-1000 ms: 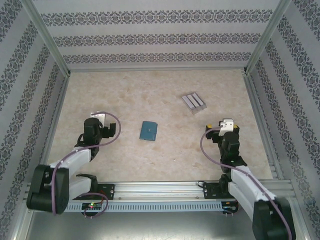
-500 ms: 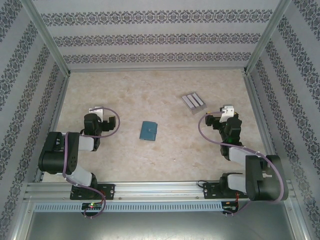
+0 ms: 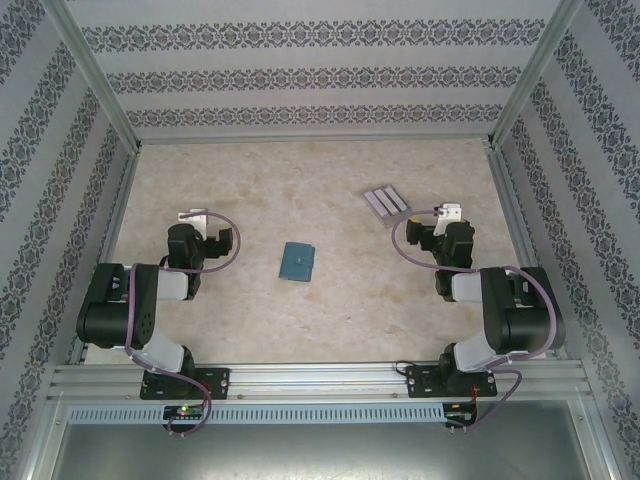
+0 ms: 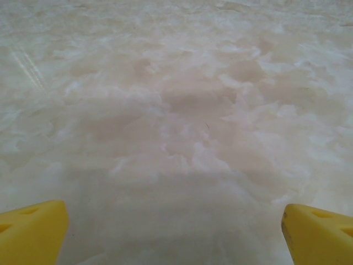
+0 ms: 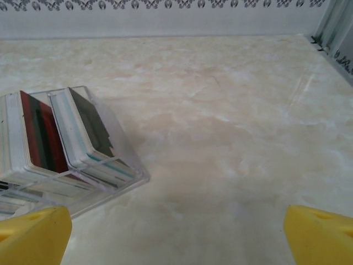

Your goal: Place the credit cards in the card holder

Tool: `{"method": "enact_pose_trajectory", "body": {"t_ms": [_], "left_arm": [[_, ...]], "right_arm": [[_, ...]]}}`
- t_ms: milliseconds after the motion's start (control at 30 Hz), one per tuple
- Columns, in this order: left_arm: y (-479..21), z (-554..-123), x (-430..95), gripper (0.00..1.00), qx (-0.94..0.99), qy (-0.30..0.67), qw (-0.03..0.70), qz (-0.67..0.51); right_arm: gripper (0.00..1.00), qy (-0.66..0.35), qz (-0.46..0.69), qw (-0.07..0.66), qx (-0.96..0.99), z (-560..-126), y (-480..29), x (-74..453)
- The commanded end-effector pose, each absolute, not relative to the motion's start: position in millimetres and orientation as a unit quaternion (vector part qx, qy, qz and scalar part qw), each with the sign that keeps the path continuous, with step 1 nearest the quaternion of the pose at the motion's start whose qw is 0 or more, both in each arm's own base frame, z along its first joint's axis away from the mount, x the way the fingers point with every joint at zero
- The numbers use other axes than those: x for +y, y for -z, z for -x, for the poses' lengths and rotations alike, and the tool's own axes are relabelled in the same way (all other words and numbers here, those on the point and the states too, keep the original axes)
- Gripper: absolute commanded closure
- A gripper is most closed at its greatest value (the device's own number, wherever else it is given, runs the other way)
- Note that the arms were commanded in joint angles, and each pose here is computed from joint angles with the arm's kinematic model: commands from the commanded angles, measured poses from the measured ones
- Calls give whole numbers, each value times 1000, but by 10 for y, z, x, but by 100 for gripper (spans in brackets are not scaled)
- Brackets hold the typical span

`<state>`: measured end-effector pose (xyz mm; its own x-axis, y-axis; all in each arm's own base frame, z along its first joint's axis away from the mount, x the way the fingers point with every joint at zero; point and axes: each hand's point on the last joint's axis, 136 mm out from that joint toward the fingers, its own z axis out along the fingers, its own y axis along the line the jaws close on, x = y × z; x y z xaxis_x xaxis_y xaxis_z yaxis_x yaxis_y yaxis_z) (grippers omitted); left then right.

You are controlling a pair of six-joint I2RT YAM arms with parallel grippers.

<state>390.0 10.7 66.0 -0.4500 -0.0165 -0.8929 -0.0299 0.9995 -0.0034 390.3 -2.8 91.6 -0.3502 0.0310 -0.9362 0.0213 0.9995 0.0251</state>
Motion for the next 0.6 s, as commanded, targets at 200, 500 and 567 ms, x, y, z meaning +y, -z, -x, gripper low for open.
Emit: {"method": "enact_pose_trajectory", "body": {"t_ms": [200,500,567], "left_arm": [[-818,-3992,61,0,836,-2,549,6],[-823,-3993,60,0,835,-2,550,6],[-824,-3993,61,0,835,-2,550,6]], "right_arm": [[2,15,-14,587,809,-3962,-1065,15],[2,3,-13,581,814,-3984,-1046,10],[2,4,-11,581,814,-3982,-1048,18]]}}
